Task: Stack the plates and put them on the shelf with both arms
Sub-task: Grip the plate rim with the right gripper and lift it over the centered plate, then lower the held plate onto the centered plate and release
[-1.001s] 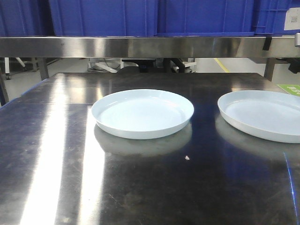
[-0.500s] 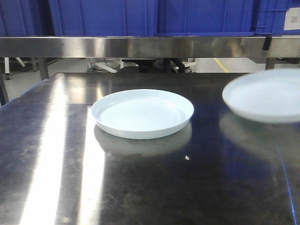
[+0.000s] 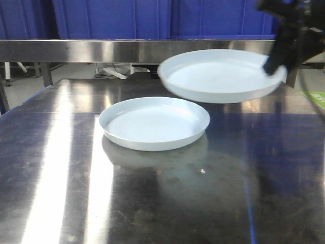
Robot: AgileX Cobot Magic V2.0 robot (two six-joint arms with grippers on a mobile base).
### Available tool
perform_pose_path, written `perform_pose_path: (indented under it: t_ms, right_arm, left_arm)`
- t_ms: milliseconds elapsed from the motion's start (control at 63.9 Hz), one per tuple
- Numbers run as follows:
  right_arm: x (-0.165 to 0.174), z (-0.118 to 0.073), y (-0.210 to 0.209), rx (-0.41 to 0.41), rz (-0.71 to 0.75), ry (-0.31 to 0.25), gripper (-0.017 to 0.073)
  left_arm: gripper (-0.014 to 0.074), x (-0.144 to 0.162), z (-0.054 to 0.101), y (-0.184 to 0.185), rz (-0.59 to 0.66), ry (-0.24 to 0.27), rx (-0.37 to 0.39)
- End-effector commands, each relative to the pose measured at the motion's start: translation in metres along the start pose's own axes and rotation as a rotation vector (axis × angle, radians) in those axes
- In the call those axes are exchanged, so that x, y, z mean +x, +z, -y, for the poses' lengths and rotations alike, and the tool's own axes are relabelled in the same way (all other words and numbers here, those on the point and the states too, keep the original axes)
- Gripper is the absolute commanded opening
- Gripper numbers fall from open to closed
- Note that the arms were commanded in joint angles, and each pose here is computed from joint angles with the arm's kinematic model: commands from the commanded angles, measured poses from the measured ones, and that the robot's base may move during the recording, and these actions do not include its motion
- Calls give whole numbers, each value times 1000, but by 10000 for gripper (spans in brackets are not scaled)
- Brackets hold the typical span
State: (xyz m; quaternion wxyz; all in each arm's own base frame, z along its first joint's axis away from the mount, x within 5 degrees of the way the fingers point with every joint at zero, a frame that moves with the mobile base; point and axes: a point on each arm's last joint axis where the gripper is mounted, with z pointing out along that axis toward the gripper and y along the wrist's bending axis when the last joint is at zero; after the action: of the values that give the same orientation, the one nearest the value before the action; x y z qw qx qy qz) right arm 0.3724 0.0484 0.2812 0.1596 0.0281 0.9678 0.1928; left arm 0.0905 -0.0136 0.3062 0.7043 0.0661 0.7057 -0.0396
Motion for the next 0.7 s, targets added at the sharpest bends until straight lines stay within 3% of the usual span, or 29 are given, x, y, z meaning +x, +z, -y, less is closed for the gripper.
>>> perform_pose_path:
  t_ms: [0,141,250,688]
  right_arm:
    - [-3,-31,-9,-65,78,-7,49]
    - [2,-61,19,-99,58,-23,49]
    - [2,-72,35,-112,71,-18,49]
    - [3,-76,66,-101,47,-12,49]
  left_arm:
    - [80,-17,-2,-1,105,-7,-14]
    - [80,-17,-2,-1,105,-7,-14]
    - [80,-17,-2,-1,105,-7,-14]
    - [80,-17,-2,-1,105,-7,-14]
